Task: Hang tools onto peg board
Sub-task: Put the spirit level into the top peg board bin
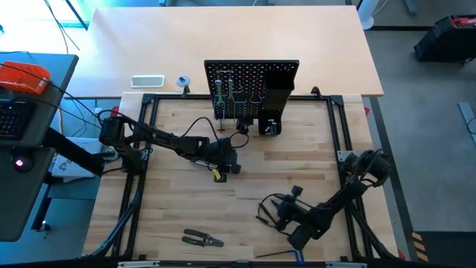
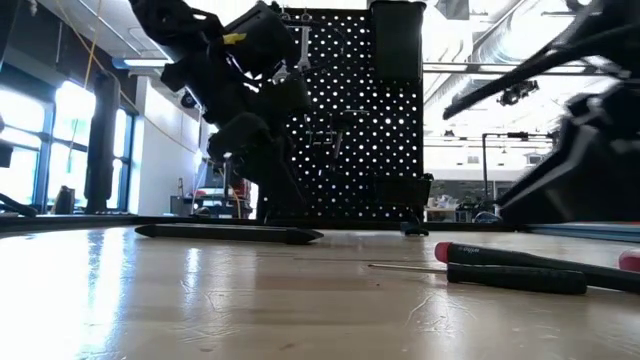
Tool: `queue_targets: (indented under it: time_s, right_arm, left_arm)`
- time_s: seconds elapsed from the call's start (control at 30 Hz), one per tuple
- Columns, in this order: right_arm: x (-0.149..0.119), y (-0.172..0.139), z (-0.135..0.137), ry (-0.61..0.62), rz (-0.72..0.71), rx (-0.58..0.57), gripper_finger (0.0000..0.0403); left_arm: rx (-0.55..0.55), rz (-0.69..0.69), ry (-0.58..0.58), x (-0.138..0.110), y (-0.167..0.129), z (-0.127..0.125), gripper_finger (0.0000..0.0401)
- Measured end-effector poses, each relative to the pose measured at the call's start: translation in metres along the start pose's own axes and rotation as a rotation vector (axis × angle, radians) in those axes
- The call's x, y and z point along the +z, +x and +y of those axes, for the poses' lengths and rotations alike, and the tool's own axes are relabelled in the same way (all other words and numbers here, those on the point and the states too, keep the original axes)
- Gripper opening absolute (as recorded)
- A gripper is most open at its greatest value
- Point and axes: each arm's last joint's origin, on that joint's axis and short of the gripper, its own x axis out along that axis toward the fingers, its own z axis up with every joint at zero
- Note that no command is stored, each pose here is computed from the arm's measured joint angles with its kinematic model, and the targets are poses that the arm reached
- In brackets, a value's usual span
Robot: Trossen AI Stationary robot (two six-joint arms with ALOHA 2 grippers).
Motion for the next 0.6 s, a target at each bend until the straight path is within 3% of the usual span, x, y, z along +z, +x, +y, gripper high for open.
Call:
queue_targets:
  time_s: [0.23, 0.43, 0.6]
  right_arm:
    - [0.035, 0.03, 0.01, -0.082, -0.032, 0.18, 0.0093]
    - [0.064, 0.057, 0.006, -0.114, -0.094, 0.399, 0.0093]
    - [0.083, 0.074, -0.001, -0.126, -0.163, 0.607, 0.0093]
  left_arm:
    - [-0.004, 0.128, -0.021, -0.014, 0.0, 0.008, 0.0176]
    - [-0.013, 0.205, -0.027, -0.022, -0.002, 0.012, 0.0211]
    - [-0.088, 0.223, -0.04, -0.025, -0.003, 0.015, 0.0226]
